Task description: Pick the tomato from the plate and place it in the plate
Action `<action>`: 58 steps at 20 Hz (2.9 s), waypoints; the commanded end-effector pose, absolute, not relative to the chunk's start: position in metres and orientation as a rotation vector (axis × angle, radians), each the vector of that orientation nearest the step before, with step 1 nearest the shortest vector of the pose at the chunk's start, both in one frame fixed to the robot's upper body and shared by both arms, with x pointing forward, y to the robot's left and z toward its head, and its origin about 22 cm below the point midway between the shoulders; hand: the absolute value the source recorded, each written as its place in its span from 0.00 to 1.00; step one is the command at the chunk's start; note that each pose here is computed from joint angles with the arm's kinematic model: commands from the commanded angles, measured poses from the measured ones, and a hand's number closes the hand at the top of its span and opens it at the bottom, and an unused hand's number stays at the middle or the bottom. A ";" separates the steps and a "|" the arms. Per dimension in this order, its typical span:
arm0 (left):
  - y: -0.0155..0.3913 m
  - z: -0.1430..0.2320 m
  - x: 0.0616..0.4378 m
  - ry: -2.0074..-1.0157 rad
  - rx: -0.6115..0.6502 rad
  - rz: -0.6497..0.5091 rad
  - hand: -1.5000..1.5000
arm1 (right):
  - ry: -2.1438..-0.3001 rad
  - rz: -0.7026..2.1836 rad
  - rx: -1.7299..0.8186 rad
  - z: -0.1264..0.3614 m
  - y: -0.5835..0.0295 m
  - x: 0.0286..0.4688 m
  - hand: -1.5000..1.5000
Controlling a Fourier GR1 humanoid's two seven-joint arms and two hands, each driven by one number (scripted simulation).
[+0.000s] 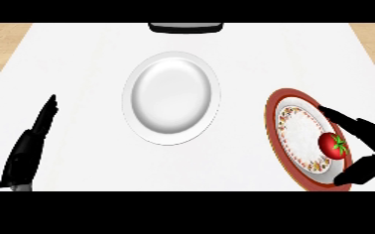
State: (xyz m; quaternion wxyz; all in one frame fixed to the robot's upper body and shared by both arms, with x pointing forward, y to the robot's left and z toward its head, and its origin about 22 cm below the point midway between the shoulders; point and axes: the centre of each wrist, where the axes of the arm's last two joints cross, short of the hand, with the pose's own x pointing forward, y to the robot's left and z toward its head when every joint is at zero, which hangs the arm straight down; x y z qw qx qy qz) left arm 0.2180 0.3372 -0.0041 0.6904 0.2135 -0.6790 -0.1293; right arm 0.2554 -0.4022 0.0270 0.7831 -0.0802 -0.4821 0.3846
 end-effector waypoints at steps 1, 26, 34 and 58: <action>0.342 0.000 0.211 -1.516 0.477 -0.281 0.50 | -1.090 0.807 -0.136 0.010 -0.398 0.259 1.00; 0.343 -0.004 0.212 -1.495 0.501 -0.297 0.50 | -1.122 0.738 -1.149 0.080 -0.299 0.273 1.00; 0.348 -0.010 0.209 -1.504 0.499 -0.281 0.50 | -1.528 0.724 -1.277 0.158 -0.264 0.242 1.00; 0.336 0.007 0.222 -1.536 0.474 -0.314 0.50 | -1.641 0.796 -0.816 0.221 -0.039 0.309 1.00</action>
